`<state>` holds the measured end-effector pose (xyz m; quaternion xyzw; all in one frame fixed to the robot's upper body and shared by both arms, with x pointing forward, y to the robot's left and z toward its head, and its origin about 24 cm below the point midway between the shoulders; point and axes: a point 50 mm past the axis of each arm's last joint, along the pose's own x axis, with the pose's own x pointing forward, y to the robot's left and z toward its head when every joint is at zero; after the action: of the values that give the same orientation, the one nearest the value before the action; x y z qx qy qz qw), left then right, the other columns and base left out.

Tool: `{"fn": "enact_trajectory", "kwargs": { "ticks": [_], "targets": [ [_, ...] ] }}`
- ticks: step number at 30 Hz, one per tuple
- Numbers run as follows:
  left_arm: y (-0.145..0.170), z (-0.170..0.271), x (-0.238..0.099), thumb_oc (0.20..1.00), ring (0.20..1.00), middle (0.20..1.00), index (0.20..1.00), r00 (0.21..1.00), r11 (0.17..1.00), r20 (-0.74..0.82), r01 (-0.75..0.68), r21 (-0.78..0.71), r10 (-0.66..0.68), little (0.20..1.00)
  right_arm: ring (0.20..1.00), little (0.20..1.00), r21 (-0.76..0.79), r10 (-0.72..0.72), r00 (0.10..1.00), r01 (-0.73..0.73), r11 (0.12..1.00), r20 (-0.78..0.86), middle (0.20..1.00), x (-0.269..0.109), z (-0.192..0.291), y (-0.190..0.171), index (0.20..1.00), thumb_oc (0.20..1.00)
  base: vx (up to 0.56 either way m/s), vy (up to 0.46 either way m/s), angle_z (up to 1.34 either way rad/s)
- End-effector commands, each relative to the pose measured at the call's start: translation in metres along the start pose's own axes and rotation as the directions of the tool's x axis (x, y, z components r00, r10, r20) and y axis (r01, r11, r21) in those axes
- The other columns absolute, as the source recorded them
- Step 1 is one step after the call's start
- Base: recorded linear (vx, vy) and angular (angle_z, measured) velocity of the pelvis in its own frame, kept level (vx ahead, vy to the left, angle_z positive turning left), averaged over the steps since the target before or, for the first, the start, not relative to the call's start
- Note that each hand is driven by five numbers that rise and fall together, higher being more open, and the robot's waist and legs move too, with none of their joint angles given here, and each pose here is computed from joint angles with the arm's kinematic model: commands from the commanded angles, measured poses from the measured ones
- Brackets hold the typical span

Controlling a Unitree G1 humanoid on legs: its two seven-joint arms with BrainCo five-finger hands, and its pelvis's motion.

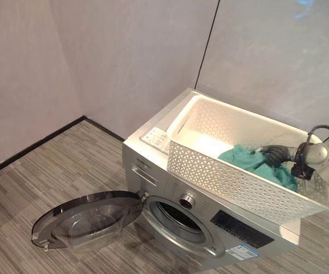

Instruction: Grab the laundry basket,head to the washer,open it,put in the laundry and shut it.

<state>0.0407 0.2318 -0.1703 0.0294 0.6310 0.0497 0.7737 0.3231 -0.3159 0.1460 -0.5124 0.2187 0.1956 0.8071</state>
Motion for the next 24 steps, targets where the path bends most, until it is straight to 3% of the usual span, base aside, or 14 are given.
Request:
{"fn": "enact_trajectory", "kwargs": {
  "ticks": [1,6,12,14,19,24],
  "targets": [
    [-0.019,-0.017,0.001,1.0,1.0,1.0,1.0,0.995,0.998,-0.096,0.035,0.055,-0.029,1.0,0.2,0.2,0.181,-0.297,0.954,0.287,0.941,0.035,0.2,-0.012,0.004,-0.045,0.2,0.2,0.0,0.0,0.0],
    [-0.017,-0.016,0.001,1.0,1.0,1.0,1.0,0.995,0.998,-0.099,0.009,0.057,-0.004,1.0,0.2,0.2,0.335,-0.481,0.869,0.422,0.842,0.115,0.2,-0.02,0.021,-0.069,0.2,0.2,0.01,0.004,-0.02],
    [-0.014,-0.015,0.001,1.0,1.0,1.0,1.0,0.994,0.997,-0.095,-0.041,0.065,0.047,1.0,0.2,0.2,0.577,-0.737,0.609,0.501,0.644,0.294,0.2,-0.045,0.069,-0.091,0.2,0.2,0.0,0.0,0.0],
    [-0.013,-0.015,0.001,1.0,1.0,1.0,1.0,0.994,0.997,-0.095,-0.043,0.067,0.049,1.0,0.2,0.2,0.578,-0.738,0.609,0.502,0.643,0.292,0.2,-0.045,0.068,-0.091,0.2,0.2,0.0,0.0,0.0],
    [-0.016,-0.011,0.002,1.0,1.0,1.0,1.0,0.995,0.996,-0.08,-0.062,0.065,0.067,1.0,0.2,0.2,0.654,-0.832,0.455,0.53,0.54,0.318,0.2,-0.062,0.078,-0.083,0.2,0.2,0.0,0.0,0.0],
    [-0.014,-0.016,0.001,1.0,1.0,1.0,1.0,0.992,0.992,-0.096,-0.076,0.095,0.086,1.0,0.2,0.2,0.65,-0.877,0.364,0.592,0.477,0.312,0.2,-0.076,0.08,-0.082,0.2,0.2,0.0,0.006,-0.01]
  ]
}}
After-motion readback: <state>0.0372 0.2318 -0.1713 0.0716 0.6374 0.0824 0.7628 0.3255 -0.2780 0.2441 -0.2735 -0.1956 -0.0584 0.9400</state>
